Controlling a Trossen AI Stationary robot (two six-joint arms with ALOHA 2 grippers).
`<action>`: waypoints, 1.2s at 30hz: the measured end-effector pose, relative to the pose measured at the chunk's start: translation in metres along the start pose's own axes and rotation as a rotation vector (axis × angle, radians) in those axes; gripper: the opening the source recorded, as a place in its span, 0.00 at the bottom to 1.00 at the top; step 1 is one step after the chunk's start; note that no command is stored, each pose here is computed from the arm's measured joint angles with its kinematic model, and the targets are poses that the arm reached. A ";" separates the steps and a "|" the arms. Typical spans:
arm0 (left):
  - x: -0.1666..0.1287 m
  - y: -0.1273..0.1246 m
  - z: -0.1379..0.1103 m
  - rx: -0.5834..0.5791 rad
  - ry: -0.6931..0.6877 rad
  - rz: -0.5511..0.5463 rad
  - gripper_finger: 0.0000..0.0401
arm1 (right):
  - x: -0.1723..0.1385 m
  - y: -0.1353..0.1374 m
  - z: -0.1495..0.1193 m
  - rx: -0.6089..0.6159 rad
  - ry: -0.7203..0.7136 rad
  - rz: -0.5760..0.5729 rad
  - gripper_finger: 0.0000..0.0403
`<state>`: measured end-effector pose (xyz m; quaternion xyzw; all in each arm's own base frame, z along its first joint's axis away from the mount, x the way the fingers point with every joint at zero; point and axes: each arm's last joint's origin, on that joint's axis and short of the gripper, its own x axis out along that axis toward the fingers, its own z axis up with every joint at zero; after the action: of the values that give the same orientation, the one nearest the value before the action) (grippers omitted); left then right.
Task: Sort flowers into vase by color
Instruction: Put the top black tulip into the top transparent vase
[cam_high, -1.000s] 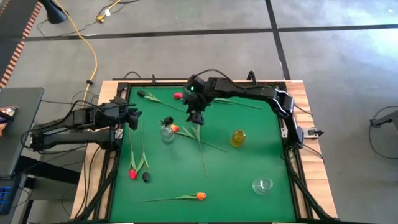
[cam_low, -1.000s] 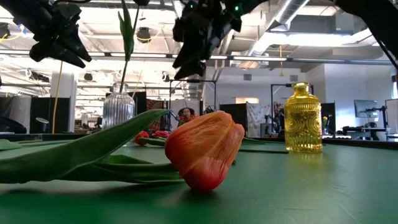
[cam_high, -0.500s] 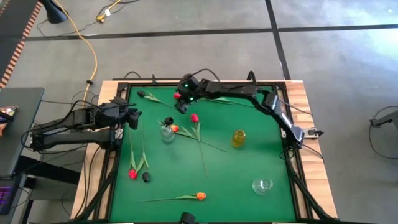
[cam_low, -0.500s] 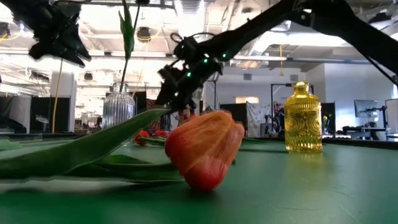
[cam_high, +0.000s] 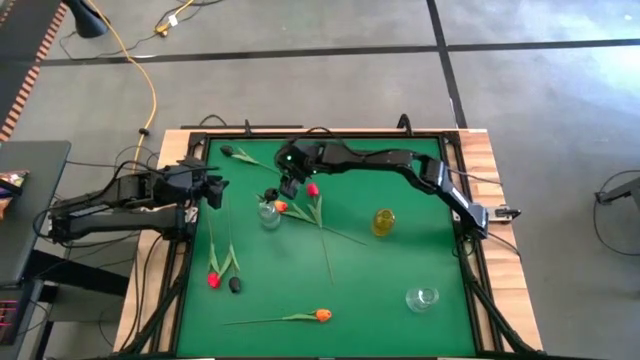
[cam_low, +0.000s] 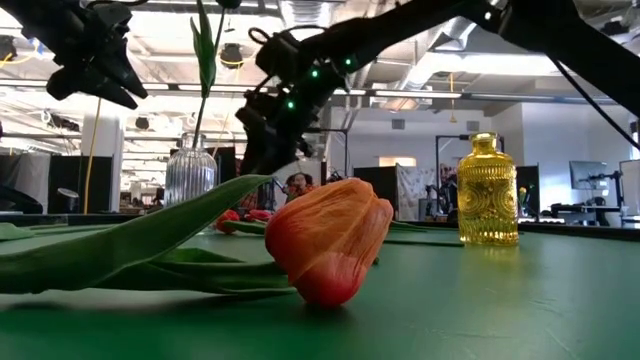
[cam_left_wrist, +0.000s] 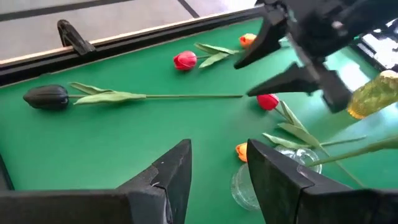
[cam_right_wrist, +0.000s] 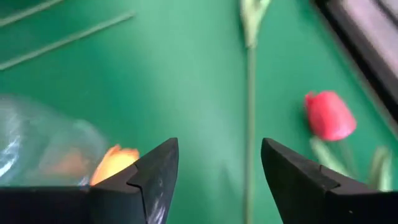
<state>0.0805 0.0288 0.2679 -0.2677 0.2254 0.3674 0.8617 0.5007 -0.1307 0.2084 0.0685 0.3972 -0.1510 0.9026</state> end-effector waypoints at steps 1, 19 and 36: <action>0.003 -0.002 0.000 0.025 0.022 -0.001 0.35 | 0.000 0.002 -0.002 -0.005 0.017 0.003 0.63; 0.135 0.028 0.042 0.451 0.465 -0.031 0.35 | -0.018 -0.031 -0.018 0.001 0.255 -0.001 0.63; 0.238 0.040 0.090 1.054 0.833 -0.111 0.35 | -0.047 -0.052 -0.013 -0.027 0.294 0.052 0.63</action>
<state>0.2172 0.2311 0.1848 0.0582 0.6741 0.0296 0.7358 0.4444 -0.1667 0.2335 0.0881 0.5251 -0.1106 0.8392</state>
